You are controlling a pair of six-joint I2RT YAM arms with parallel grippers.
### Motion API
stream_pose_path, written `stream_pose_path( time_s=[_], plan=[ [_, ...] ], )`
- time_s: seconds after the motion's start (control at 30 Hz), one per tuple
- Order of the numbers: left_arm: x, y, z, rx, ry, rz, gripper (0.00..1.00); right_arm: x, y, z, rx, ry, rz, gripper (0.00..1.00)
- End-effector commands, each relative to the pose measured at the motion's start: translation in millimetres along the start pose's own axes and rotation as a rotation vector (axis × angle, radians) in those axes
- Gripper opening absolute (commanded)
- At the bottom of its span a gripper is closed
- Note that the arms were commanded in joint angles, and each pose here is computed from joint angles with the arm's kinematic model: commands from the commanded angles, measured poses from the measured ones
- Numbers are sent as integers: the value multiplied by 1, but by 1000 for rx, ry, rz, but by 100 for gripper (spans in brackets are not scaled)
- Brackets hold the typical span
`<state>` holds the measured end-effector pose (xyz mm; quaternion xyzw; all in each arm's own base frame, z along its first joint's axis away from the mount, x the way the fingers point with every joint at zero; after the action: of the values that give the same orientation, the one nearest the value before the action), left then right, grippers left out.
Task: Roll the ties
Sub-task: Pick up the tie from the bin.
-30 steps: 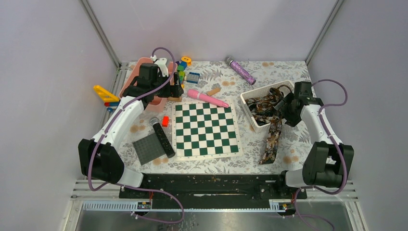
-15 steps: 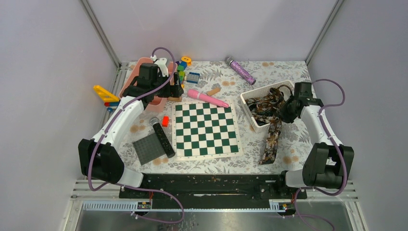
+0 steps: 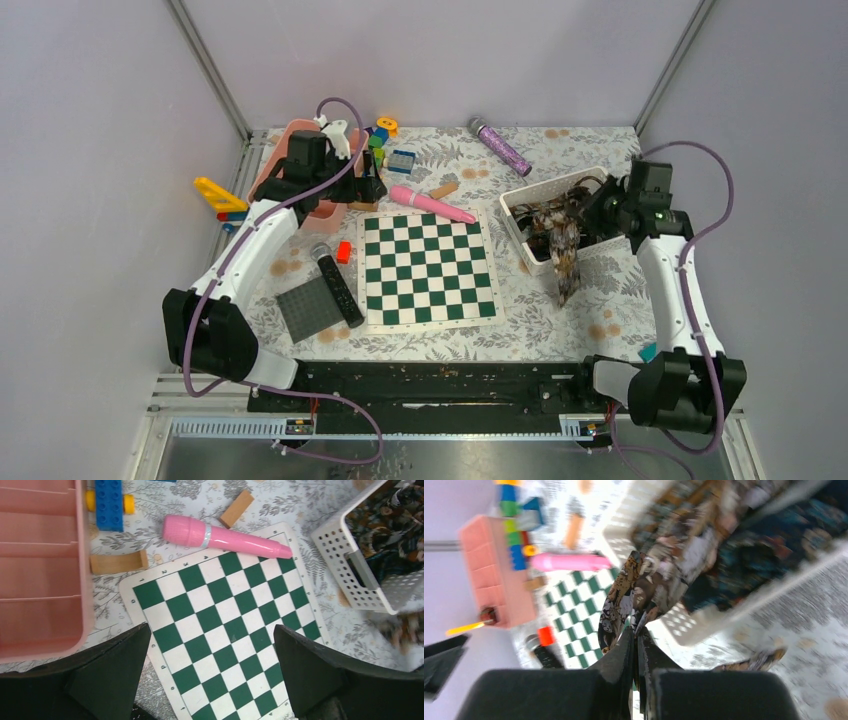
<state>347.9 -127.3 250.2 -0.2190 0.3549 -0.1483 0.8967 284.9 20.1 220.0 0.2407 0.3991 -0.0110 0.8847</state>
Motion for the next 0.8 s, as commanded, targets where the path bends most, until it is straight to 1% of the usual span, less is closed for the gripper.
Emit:
stream_pose_path(
  time_s=[0.0, 0.13, 0.23, 0.37, 0.5, 0.6, 0.77],
  plan=[
    [-21, -27, 25, -13, -88, -182, 99, -49, 68, 45, -144, -163, 293, 0],
    [-33, -30, 34, -40, -152, -247, 99, -73, 125, 43, -287, -157, 405, 0],
    [-43, -34, 37, -28, -185, -265, 99, -89, 160, 42, -341, -149, 509, 0],
    [-61, -40, 41, -15, -235, -281, 99, -117, 193, 49, -387, -165, 614, 0],
    [-80, -42, 39, -8, -294, -271, 99, -144, 224, 50, -435, -132, 752, 0],
    [-94, -41, 37, -6, -334, -264, 99, -159, 245, 45, -485, -104, 809, 0],
    [-111, -42, 25, -32, -355, -273, 99, -174, 280, 41, -534, -80, 870, 0]
  ],
)
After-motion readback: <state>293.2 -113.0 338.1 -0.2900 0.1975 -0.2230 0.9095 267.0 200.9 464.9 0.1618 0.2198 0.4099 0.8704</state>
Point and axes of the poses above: each gripper's point midway between its finger pads, its own x axis out along the fingers, its own y axis along the line the jaws close on, z = x × y, the point moved 5 cm from there along -x, back along the fingers, and after that the axes turned 15 degrees about -x, right-handed, at the moved point
